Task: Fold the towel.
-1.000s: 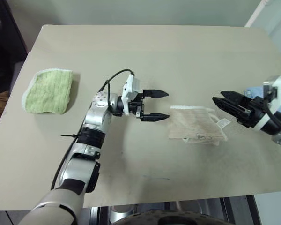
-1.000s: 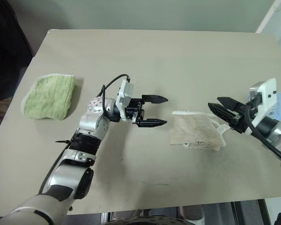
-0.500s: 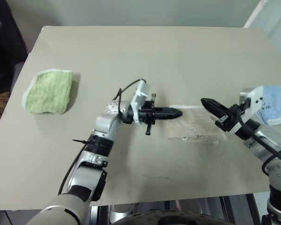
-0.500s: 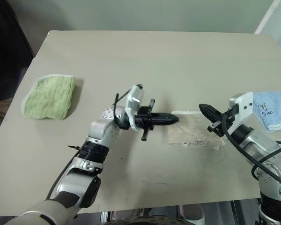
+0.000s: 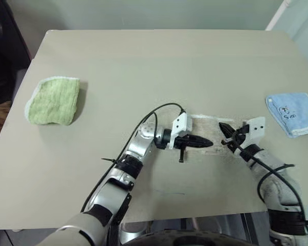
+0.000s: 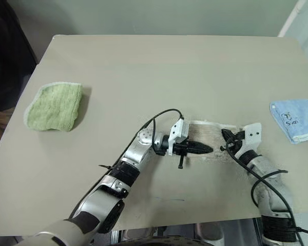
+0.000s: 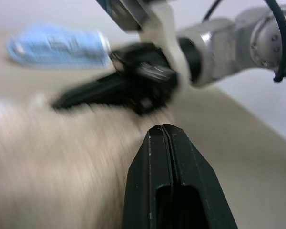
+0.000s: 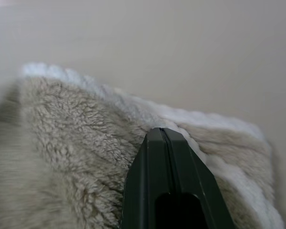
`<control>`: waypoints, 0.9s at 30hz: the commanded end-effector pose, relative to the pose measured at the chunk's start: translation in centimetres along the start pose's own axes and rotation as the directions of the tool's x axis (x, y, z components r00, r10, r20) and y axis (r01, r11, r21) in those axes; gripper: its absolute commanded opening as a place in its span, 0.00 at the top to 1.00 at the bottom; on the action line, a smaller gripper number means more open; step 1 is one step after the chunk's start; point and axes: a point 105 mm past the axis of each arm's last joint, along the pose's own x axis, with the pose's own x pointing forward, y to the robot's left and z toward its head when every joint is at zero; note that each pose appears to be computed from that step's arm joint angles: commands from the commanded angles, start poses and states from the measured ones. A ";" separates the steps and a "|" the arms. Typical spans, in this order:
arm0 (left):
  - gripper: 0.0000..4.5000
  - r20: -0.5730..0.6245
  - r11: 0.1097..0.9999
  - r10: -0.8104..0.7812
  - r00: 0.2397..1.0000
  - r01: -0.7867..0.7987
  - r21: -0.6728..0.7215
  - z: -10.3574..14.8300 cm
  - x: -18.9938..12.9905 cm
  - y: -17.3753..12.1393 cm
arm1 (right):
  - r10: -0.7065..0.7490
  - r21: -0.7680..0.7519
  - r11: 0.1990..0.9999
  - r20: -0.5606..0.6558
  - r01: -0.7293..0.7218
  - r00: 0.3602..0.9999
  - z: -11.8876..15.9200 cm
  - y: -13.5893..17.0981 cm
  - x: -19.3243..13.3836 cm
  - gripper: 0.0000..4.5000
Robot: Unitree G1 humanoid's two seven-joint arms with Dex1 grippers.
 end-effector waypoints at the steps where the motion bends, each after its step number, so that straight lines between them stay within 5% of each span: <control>1: 0.99 -0.025 0.997 -0.070 0.997 0.069 -0.018 -0.3 -0.2 -1.2 | -0.115 -0.050 0.992 -0.044 0.113 0.992 -2.4 -1.7 -0.2 1.00; 6: 0.99 -0.056 0.992 -0.098 0.994 0.093 -0.082 -0.6 -1.5 -1.8 | -0.142 -0.064 0.988 0.020 0.143 0.990 -1.4 -2.3 0.0 1.00; 12: 0.99 -0.013 0.988 -0.103 0.995 0.100 -0.120 0.5 -2.1 -1.7 | -0.011 -0.025 1.000 0.073 0.013 0.997 0.7 -0.6 -0.3 1.00; 21: 0.99 0.294 0.988 -0.037 0.955 0.078 -0.130 8.9 -3.7 0.7 | 0.262 0.015 0.963 0.184 -0.269 0.947 6.9 3.0 -3.2 1.00; 24: 0.99 0.284 0.996 0.041 0.958 -0.016 -0.089 9.1 -3.3 2.2 | 0.259 -0.009 0.965 0.199 -0.262 0.945 8.1 2.7 -3.3 1.00; 27: 0.99 0.150 0.997 0.044 0.988 -0.054 0.061 6.6 -1.9 2.6 | 0.218 -0.048 0.976 0.213 -0.212 0.952 9.2 1.5 -2.7 1.00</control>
